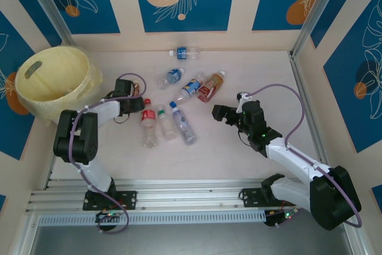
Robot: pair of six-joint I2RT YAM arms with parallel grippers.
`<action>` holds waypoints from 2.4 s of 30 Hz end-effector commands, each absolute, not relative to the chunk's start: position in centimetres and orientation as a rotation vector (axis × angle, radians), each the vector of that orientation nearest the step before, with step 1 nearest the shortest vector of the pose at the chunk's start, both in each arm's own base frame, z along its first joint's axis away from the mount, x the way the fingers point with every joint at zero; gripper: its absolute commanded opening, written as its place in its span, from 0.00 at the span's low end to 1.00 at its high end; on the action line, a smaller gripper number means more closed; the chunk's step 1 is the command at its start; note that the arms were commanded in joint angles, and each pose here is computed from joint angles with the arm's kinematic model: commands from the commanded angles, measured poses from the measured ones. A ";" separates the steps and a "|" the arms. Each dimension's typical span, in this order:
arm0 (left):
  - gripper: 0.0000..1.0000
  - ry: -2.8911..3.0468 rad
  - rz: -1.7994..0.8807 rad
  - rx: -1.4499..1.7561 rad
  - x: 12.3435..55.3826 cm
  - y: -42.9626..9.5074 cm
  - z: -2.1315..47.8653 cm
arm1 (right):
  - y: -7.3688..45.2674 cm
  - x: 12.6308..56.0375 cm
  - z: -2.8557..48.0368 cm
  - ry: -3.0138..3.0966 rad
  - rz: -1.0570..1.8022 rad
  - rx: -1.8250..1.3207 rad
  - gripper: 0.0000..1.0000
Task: Put the plastic bottles in the bin
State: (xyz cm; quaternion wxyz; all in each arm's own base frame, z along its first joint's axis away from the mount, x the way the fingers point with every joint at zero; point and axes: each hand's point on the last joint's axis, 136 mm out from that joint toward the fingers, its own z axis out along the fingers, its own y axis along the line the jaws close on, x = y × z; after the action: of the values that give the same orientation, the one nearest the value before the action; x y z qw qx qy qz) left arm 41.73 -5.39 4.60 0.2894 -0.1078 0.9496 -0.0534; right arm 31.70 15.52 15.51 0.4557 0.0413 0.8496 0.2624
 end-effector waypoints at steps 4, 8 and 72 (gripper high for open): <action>0.55 2.509 -0.184 -0.267 41.9 -5.8 6.4 | 14.9 31.9 15.9 2.077 0.609 0.104 0.99; 0.50 2.466 -0.212 -0.254 41.7 -6.2 8.6 | 15.0 32.0 15.9 2.075 0.604 0.096 0.99; 0.50 2.006 0.280 -0.516 32.7 10.6 38.1 | 17.1 33.6 16.4 2.056 0.649 0.009 0.99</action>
State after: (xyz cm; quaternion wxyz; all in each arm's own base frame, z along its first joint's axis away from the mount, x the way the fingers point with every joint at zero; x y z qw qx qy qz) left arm 33.57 10.56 38.74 0.5187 -0.1996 0.8184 0.1462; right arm 32.87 16.68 14.88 0.4562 0.0155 0.8500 0.2629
